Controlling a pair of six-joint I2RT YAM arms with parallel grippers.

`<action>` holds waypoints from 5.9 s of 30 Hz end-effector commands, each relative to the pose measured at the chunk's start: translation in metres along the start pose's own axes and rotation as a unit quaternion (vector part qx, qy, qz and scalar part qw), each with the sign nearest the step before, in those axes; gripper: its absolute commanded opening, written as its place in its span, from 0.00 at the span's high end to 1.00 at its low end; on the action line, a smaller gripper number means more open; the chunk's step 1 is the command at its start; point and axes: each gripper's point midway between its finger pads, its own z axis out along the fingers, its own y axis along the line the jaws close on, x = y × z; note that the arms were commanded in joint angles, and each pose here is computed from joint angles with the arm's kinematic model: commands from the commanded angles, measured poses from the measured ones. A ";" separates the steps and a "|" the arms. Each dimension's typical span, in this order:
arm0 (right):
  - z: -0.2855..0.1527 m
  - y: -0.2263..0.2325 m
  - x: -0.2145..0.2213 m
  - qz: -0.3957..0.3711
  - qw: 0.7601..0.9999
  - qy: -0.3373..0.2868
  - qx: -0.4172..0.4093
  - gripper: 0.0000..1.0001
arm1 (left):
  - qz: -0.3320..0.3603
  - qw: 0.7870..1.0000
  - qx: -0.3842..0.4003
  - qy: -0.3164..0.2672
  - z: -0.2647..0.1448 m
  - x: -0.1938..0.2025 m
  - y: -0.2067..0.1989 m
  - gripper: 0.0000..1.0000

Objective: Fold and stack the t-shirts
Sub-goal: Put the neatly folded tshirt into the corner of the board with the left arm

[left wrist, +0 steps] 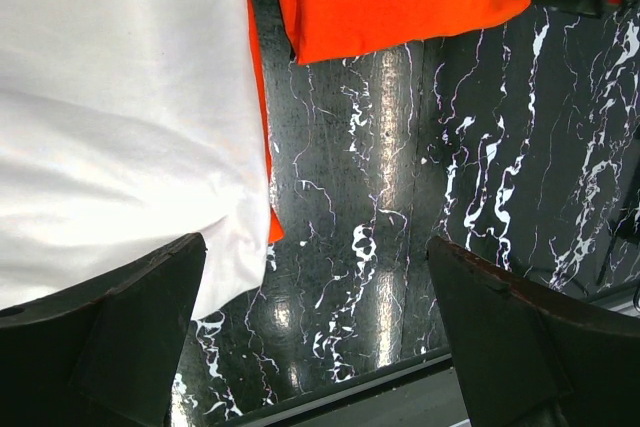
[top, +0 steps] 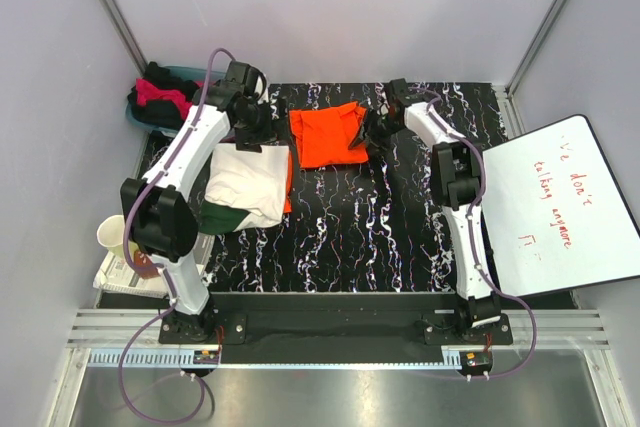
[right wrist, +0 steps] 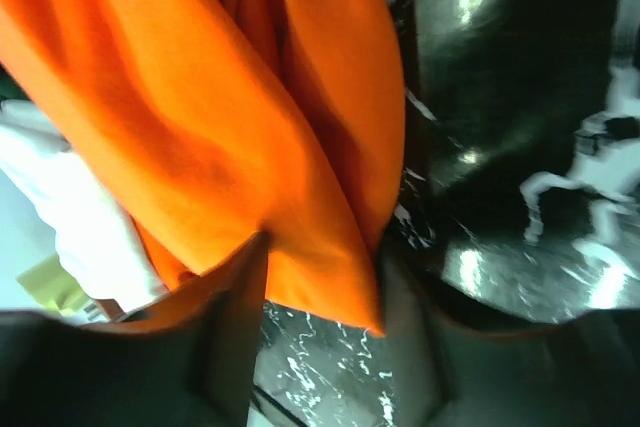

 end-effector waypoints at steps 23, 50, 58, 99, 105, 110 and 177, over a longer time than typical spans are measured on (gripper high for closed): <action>-0.095 -0.089 0.055 -0.096 0.960 0.054 0.258 0.98 | -0.010 0.999 0.035 0.016 0.003 0.001 -0.002 0.01; -0.161 -0.013 -0.051 -0.152 0.941 -0.165 0.252 0.00 | 0.020 0.985 0.155 0.077 0.078 0.001 -0.080 0.01; -0.127 0.034 -0.028 -0.171 0.965 -0.129 0.154 1.00 | 0.025 0.987 0.137 0.083 0.077 0.012 -0.069 0.01; -0.056 -0.019 0.155 -0.220 0.937 0.118 0.245 1.00 | 0.015 0.982 0.153 0.106 0.090 0.016 -0.054 0.01; -0.087 0.038 0.128 -0.227 0.955 0.021 0.189 1.00 | 0.005 0.976 0.178 0.130 0.100 0.037 -0.056 0.01; -0.082 0.036 0.123 -0.228 0.954 0.018 0.194 1.00 | -0.024 0.965 0.212 0.156 0.113 0.067 -0.061 0.02; -0.102 -0.021 0.087 -0.215 0.940 -0.008 0.263 0.00 | 0.041 0.994 -0.002 0.103 0.008 0.032 0.003 1.00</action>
